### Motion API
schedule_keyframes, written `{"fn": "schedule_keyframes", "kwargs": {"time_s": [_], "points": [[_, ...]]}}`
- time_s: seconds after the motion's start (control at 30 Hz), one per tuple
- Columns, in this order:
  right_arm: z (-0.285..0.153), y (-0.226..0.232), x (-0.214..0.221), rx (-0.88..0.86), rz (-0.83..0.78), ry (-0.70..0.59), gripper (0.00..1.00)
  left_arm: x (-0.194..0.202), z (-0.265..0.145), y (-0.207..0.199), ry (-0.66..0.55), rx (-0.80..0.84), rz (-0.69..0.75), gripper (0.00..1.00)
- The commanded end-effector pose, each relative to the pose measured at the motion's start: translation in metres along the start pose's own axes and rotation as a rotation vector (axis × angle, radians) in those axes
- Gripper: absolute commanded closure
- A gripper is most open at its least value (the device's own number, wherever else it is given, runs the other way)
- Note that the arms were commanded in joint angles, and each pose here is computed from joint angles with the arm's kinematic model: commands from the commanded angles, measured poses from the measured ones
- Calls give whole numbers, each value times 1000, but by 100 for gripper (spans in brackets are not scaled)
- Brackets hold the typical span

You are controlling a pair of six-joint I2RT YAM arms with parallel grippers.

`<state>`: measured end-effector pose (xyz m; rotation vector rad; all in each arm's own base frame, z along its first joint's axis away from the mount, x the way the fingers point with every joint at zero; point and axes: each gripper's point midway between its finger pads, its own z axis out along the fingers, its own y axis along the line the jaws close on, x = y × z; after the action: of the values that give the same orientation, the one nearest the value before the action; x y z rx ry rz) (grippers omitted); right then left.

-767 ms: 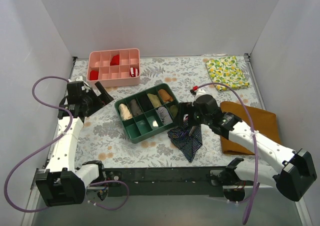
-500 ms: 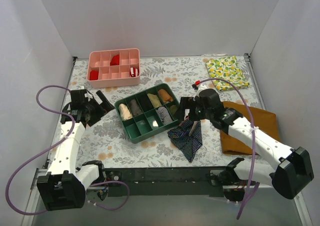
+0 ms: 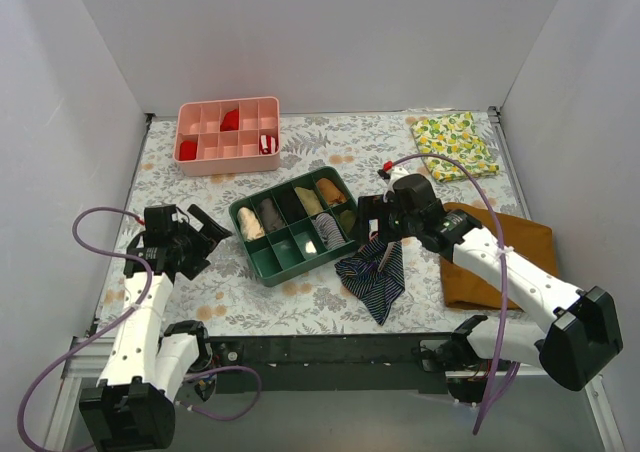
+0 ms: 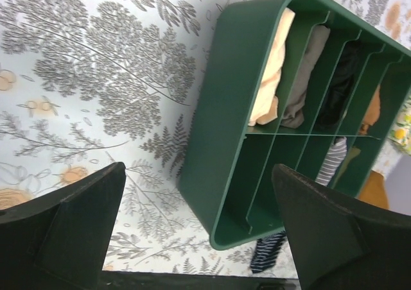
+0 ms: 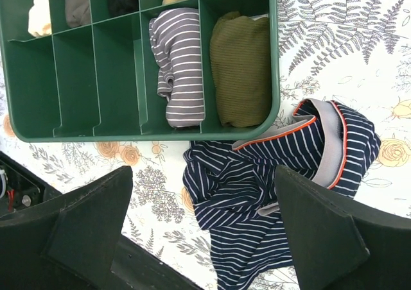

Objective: Roll the underwear

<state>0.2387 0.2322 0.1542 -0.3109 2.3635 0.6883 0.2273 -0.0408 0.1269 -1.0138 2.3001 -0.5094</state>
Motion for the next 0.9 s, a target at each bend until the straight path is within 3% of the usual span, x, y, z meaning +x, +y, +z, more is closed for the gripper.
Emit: {"fn": "schedule_keyframes", "kwargs": {"time_s": [0.0, 0.27, 0.87], "points": [[-1, 5, -13, -12, -39, -21, 1, 13, 8, -17, 75, 100, -75, 2], [6, 1, -5, -6, -51, 14, 1, 20, 26, -33, 121, 215, -137, 2], [26, 0, -8, -28, 7, 61, 1, 42, 68, -72, 180, 221, 1, 2]]}}
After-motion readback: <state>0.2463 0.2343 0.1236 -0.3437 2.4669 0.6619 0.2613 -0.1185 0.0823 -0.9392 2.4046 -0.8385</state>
